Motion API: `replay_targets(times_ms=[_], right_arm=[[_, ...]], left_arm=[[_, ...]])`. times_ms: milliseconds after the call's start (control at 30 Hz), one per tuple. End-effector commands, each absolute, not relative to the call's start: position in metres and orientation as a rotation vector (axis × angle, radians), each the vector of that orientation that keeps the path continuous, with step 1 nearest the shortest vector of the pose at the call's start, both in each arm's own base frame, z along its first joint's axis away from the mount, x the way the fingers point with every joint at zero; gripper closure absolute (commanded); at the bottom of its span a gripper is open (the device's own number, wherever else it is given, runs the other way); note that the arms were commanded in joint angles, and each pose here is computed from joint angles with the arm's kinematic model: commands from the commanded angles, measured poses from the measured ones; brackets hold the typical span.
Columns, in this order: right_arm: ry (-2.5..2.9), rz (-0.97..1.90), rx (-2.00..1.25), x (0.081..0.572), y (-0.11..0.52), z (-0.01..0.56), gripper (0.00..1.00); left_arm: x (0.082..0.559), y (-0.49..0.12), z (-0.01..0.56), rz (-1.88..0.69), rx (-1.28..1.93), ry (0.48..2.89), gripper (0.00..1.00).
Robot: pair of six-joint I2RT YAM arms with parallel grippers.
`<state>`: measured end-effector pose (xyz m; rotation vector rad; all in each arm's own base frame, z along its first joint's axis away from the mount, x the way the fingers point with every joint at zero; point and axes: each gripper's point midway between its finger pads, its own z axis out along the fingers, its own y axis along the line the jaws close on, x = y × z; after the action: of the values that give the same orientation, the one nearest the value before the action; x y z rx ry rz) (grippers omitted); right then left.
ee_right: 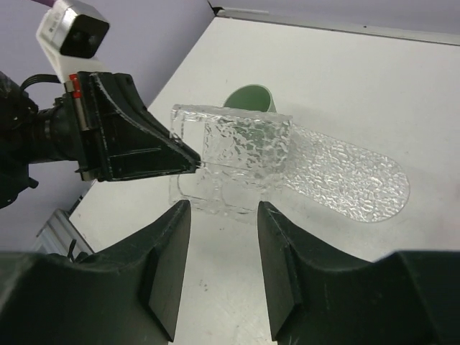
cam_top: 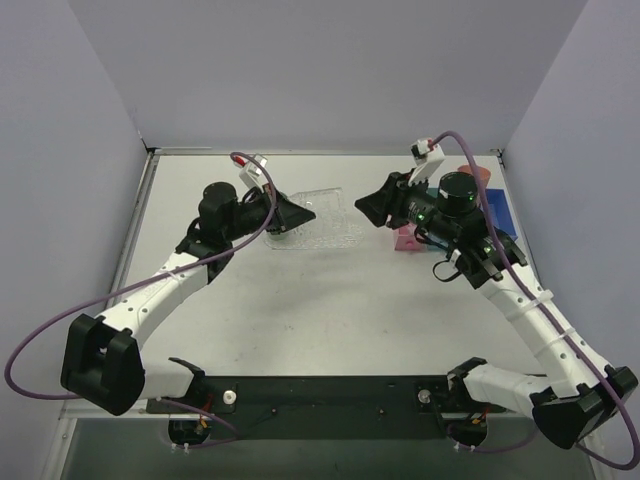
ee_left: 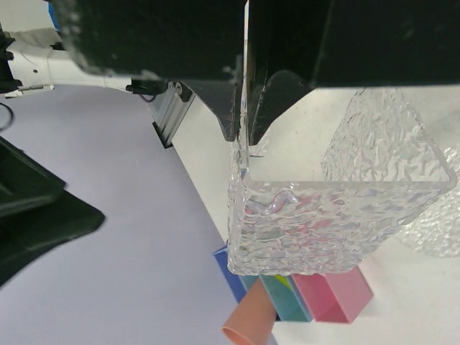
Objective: Prepare toiletry sets of a toothbrush and toothpaste on the tray
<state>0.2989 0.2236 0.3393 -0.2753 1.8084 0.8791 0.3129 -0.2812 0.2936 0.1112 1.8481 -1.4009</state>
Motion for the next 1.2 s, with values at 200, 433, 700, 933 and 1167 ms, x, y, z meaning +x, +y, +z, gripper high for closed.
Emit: replay_targets(times_ms=[200,433,700,933,1167], right_arm=[[2.032,0.669,-0.420,0.286,0.269,0.298,0.65],[2.113,0.708,-0.436,0.289,0.291,0.275,0.65],[2.150,0.734,-0.426,0.298,0.306,0.259,0.64],[2.168,0.764,-0.397,0.305,0.317,0.249,0.65],[2.182,0.747,-0.369,0.311,0.318,0.237,0.69]], left_arm=[[0.315,-0.281,0.284,-1.393,0.094,1.875,1.00],[0.312,-0.281,0.280,-1.407,0.092,1.875,1.00],[0.311,-0.282,0.280,-1.413,0.100,1.874,1.00],[0.311,-0.282,0.280,-1.416,0.103,1.873,1.00],[0.310,-0.282,0.280,-1.417,0.102,1.872,1.00]])
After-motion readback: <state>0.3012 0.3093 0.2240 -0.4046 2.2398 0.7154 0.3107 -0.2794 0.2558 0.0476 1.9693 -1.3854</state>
